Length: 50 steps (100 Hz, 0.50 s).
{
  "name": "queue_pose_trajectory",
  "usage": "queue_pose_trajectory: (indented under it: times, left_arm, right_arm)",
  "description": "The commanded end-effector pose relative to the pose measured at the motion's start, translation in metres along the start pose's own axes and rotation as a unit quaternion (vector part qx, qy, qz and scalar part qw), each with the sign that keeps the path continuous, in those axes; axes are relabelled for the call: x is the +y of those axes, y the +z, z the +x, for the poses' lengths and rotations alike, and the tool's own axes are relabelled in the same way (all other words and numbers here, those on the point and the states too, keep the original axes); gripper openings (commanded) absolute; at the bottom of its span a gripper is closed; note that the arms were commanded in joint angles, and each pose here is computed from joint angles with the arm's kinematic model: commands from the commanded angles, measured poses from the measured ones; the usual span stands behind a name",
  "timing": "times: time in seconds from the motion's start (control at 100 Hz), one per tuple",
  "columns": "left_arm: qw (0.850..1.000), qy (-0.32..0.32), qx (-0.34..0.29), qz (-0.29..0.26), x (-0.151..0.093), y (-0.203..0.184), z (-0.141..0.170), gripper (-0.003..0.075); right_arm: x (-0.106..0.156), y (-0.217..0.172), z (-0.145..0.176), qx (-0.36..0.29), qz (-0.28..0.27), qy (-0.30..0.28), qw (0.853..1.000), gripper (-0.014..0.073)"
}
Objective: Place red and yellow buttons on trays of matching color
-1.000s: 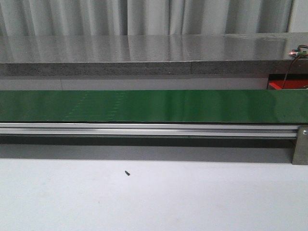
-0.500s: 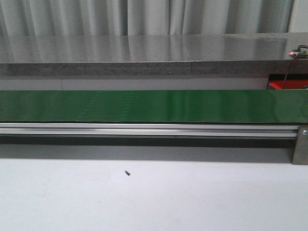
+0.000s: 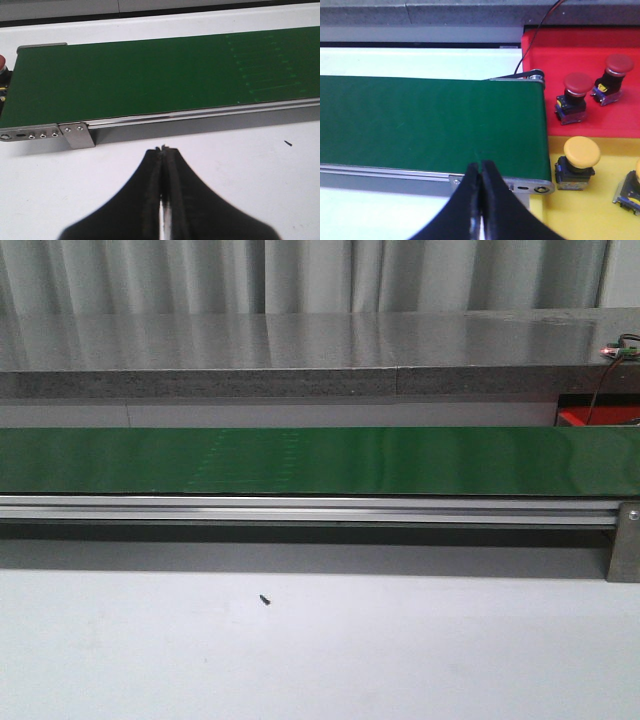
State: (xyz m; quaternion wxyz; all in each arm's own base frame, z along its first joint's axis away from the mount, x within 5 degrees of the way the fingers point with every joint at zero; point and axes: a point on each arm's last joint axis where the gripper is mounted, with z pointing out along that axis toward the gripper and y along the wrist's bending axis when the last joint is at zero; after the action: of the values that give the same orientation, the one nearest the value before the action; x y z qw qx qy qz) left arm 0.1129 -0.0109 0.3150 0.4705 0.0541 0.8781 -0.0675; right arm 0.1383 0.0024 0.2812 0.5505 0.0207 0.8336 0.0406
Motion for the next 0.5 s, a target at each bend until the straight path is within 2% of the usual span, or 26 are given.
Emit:
queue_pose_trajectory:
  times: [0.0, 0.26, 0.49]
  left_arm:
    - [0.999, -0.004, -0.045, -0.001, -0.001, -0.005, -0.013, -0.002]
    - [0.999, -0.009, -0.046, 0.003, -0.001, -0.005, -0.014, -0.002]
    - [0.998, -0.007, -0.063, -0.006, 0.0, -0.006, -0.017, -0.002]
  right_arm:
    - [0.0, -0.017, -0.009, -0.074, 0.005, -0.009, 0.997, -0.0123]
    - [0.003, -0.045, 0.001, -0.106, -0.006, -0.015, 0.994, -0.0123]
    - [0.004, -0.048, 0.002, -0.107, -0.008, -0.016, 0.994, -0.0123]
